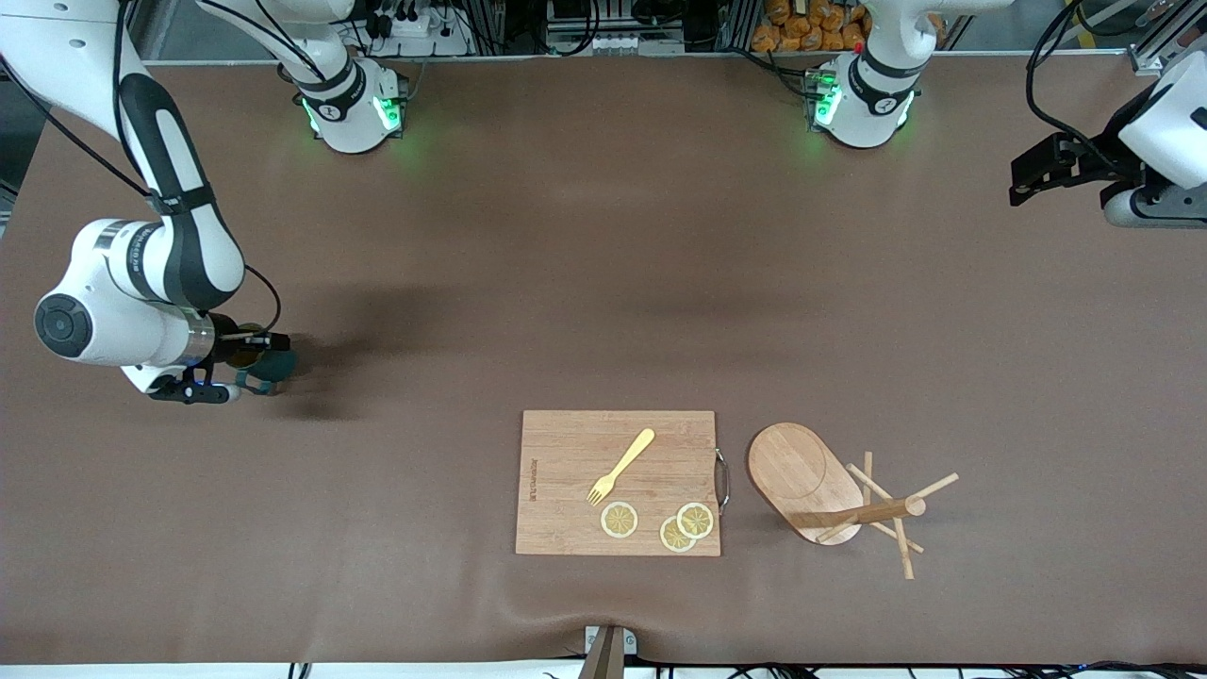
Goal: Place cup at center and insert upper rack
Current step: 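Grasp the teal mug by its rim with the right gripper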
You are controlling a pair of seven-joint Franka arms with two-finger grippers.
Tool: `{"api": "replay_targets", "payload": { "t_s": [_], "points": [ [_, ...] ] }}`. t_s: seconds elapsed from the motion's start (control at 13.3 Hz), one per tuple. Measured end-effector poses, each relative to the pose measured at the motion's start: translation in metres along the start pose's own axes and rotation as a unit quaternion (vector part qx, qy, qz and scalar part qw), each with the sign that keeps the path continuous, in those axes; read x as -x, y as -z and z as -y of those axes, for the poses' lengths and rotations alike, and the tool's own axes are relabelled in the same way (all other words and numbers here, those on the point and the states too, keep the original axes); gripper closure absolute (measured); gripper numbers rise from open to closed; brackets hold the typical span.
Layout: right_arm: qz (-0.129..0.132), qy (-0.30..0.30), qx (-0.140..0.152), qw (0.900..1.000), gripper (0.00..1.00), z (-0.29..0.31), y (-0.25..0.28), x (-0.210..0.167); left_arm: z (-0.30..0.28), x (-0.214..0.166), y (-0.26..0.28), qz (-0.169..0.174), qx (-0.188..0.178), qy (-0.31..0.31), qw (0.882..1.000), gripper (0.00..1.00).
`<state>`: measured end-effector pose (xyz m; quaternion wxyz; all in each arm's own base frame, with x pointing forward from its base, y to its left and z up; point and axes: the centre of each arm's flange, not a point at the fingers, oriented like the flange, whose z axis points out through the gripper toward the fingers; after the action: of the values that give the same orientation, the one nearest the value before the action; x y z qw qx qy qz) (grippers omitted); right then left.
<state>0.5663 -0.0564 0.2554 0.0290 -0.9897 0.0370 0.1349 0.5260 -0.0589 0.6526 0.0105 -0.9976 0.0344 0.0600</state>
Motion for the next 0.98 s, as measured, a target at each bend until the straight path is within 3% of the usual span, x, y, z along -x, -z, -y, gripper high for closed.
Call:
{"api": "replay_targets", "payload": {
  "t_s": [0.23,0.3,0.6,0.68,0.98],
  "points": [
    [-0.016,-0.002,0.000,1.000,0.39,-0.001,-0.018,0.004,-0.002,-0.001,-0.002,0.002,0.000,-0.002,1.000,0.00],
    [-0.016,-0.002,0.000,1.000,0.45,-0.001,-0.024,0.006,-0.002,-0.002,-0.003,0.003,0.000,-0.002,1.000,0.00],
    [-0.017,-0.001,0.000,1.000,0.91,0.000,-0.023,0.007,-0.002,-0.006,-0.009,0.009,0.000,-0.002,1.000,0.00],
    [-0.018,-0.001,0.000,1.000,0.95,0.001,-0.019,0.007,-0.002,-0.008,-0.011,0.012,0.000,-0.002,1.000,0.00],
    [0.006,0.006,-0.003,1.000,0.95,0.007,0.007,0.005,-0.006,-0.012,-0.017,0.017,0.009,-0.005,1.000,0.00]
  ]
}}
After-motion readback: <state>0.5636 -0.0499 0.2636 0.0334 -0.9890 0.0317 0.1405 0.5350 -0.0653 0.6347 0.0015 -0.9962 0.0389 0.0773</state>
